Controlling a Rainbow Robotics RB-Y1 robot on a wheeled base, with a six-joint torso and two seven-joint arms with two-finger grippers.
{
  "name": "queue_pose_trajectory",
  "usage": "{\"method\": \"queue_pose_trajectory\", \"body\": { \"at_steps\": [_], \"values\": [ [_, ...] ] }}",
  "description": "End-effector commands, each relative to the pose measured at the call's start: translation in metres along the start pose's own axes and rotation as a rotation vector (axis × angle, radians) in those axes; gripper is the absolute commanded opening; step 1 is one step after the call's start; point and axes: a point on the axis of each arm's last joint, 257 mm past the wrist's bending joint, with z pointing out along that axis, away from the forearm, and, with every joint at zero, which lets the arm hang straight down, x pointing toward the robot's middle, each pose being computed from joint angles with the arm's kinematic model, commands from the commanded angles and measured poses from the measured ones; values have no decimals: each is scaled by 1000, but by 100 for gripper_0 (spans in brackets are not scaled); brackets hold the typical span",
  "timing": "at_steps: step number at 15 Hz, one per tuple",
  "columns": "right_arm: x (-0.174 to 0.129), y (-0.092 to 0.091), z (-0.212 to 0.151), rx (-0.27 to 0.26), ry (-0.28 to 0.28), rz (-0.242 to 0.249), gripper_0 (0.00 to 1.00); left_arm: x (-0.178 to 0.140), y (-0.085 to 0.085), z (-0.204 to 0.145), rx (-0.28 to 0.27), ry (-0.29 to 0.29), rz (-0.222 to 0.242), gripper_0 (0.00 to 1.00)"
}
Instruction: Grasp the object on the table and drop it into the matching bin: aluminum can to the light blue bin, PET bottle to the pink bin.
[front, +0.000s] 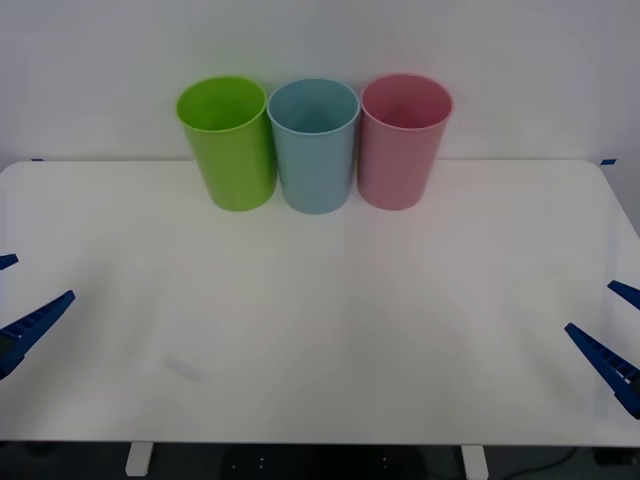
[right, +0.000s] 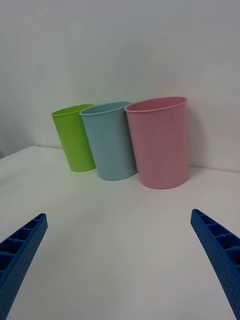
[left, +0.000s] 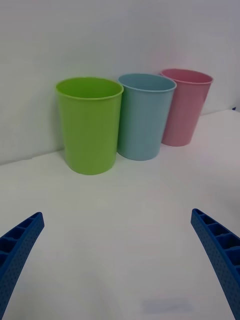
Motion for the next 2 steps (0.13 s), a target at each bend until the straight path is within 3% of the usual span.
{"method": "queue_pose_trajectory", "body": {
  "at_steps": [1, 2],
  "values": [
    [0, 0, 0, 0, 0, 0, 100, 0, 0, 0, -1, -1, -3, 100],
    [0, 0, 0, 0, 0, 0, 100, 0, 0, 0, -1, -1, -3, 100]
  ]
}}
